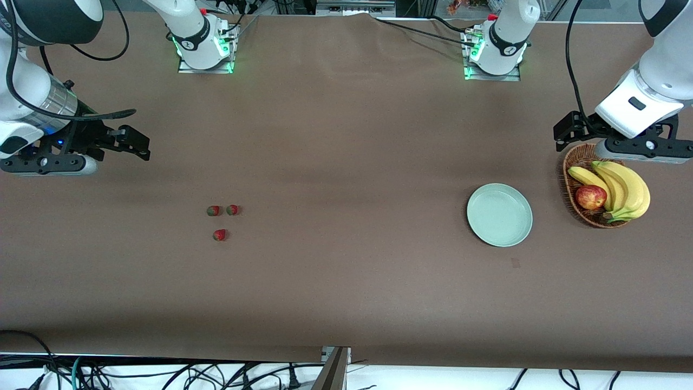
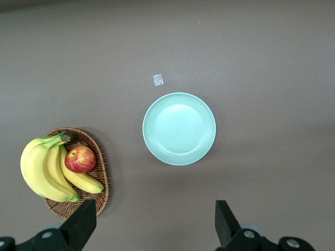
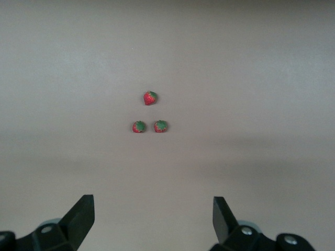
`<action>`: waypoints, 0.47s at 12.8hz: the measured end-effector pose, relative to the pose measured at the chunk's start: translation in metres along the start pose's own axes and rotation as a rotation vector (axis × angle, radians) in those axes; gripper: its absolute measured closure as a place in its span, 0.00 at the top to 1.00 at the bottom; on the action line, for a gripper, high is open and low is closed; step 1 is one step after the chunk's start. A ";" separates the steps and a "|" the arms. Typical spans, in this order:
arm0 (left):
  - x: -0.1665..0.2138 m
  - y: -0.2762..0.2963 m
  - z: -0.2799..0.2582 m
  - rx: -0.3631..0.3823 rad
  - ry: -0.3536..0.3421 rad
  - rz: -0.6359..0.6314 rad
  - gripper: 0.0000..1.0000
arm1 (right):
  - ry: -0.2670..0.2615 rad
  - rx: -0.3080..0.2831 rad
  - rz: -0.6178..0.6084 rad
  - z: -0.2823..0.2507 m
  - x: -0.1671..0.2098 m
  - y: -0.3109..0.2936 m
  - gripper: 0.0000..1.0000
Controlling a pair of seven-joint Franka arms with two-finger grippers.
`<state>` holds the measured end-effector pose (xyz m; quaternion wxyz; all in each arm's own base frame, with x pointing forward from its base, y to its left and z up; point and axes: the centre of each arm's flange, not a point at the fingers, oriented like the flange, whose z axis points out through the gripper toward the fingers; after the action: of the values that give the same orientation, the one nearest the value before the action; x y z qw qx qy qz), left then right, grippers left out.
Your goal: Collect all strawberries into plate
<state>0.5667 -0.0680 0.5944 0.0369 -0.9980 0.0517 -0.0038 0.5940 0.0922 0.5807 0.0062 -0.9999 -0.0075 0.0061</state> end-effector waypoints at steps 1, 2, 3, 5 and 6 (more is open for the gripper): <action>0.000 0.000 0.000 0.000 0.000 0.000 1.00 | -0.003 0.000 0.000 0.001 0.000 0.000 1.00; 0.000 0.000 0.000 0.000 0.001 0.000 1.00 | -0.010 -0.001 -0.001 0.005 -0.001 -0.001 1.00; 0.000 0.000 0.000 0.000 0.000 0.001 1.00 | -0.014 -0.002 -0.001 0.007 0.000 0.000 1.00; 0.000 0.001 0.000 0.000 -0.003 0.002 1.00 | -0.015 -0.002 0.000 0.007 0.000 0.000 1.00; 0.000 0.002 0.000 0.000 -0.004 0.003 1.00 | -0.014 -0.002 0.000 0.007 0.000 0.000 1.00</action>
<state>0.5660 -0.0697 0.5946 0.0370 -0.9979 0.0533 -0.0020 0.5939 0.0924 0.5734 0.0052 -0.9999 -0.0076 0.0131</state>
